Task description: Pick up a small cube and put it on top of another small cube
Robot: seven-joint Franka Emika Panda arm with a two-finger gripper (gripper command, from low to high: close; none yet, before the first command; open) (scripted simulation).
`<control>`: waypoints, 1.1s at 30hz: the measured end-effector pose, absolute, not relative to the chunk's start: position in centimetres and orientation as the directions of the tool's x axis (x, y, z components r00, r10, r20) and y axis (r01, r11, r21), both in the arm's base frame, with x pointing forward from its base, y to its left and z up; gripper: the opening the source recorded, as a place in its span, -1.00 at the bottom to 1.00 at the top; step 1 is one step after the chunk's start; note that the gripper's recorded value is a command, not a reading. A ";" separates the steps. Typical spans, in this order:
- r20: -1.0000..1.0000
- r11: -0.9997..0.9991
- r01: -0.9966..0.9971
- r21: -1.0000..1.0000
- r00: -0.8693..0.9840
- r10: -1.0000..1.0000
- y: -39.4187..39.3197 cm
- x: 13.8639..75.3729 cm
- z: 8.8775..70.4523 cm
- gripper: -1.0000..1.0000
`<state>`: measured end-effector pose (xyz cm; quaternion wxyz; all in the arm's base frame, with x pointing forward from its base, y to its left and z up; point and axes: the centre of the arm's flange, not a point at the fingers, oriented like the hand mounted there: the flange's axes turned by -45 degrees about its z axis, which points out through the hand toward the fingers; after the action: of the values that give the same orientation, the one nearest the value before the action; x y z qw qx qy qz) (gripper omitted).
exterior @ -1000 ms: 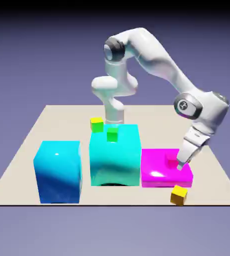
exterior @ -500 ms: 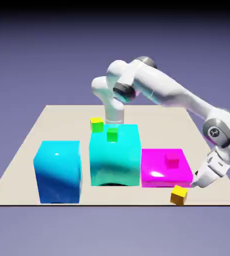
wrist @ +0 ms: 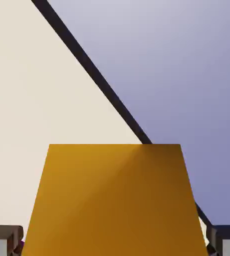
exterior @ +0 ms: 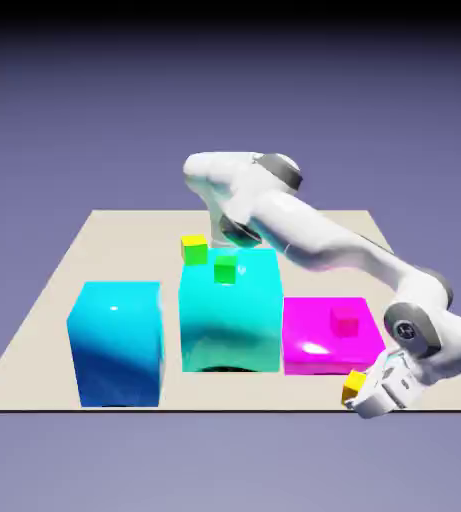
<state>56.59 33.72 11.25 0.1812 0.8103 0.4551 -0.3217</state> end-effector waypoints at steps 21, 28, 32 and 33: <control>-0.670 -0.841 0.540 -0.017 0.619 0.411 32.6 48.9 27.2 -1.00; -0.686 -0.928 0.371 -0.001 0.676 0.271 30.1 46.1 27.5 -1.00; -0.686 -0.929 0.371 -0.002 0.675 0.271 29.0 43.5 23.0 1.00; -0.686 -0.928 0.373 0.000 0.676 0.271 29.0 43.5 23.0 1.00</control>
<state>43.51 28.99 23.03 0.0700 0.9126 0.1764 -0.3621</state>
